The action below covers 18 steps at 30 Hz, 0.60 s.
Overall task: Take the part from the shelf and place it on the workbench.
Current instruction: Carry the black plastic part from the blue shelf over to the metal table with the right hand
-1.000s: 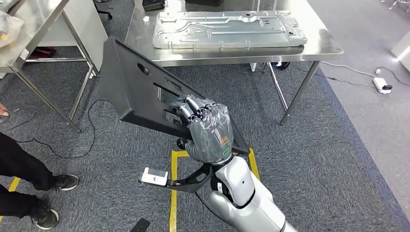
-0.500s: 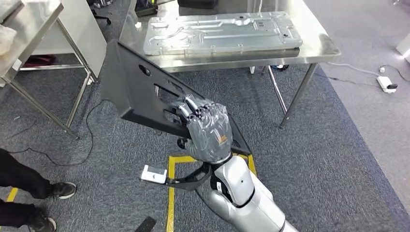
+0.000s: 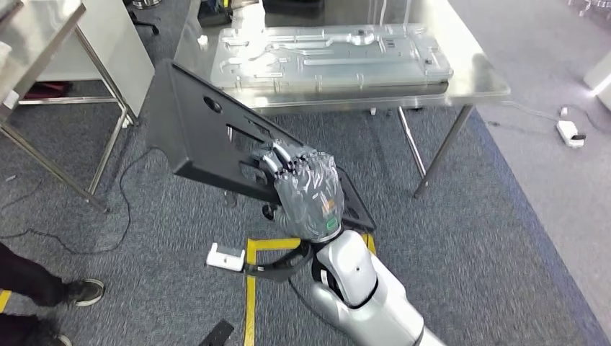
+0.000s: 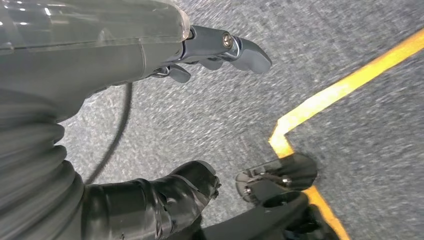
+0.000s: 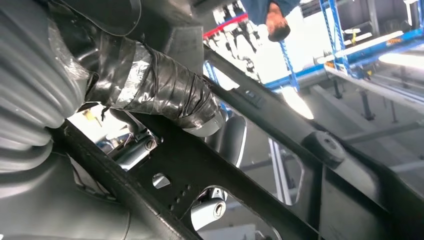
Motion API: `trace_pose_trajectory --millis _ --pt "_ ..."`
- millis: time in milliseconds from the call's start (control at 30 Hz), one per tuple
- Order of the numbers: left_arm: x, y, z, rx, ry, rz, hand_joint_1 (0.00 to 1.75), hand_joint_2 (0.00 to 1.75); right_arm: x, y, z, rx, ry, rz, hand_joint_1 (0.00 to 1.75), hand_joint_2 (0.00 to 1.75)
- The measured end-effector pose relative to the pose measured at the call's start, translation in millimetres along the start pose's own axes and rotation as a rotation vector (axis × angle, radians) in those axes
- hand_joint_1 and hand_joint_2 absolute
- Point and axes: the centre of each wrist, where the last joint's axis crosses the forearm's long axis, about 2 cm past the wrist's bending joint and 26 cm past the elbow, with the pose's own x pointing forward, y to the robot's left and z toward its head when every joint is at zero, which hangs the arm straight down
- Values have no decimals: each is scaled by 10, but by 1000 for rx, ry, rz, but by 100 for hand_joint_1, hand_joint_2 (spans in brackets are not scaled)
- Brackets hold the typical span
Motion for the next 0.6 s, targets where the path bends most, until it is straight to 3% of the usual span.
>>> trace_pose_trajectory --millis 600 --pt "90 -20 -25 -30 -18 -27 0 175 -105 -31 -89 8 -7 87 175 175"
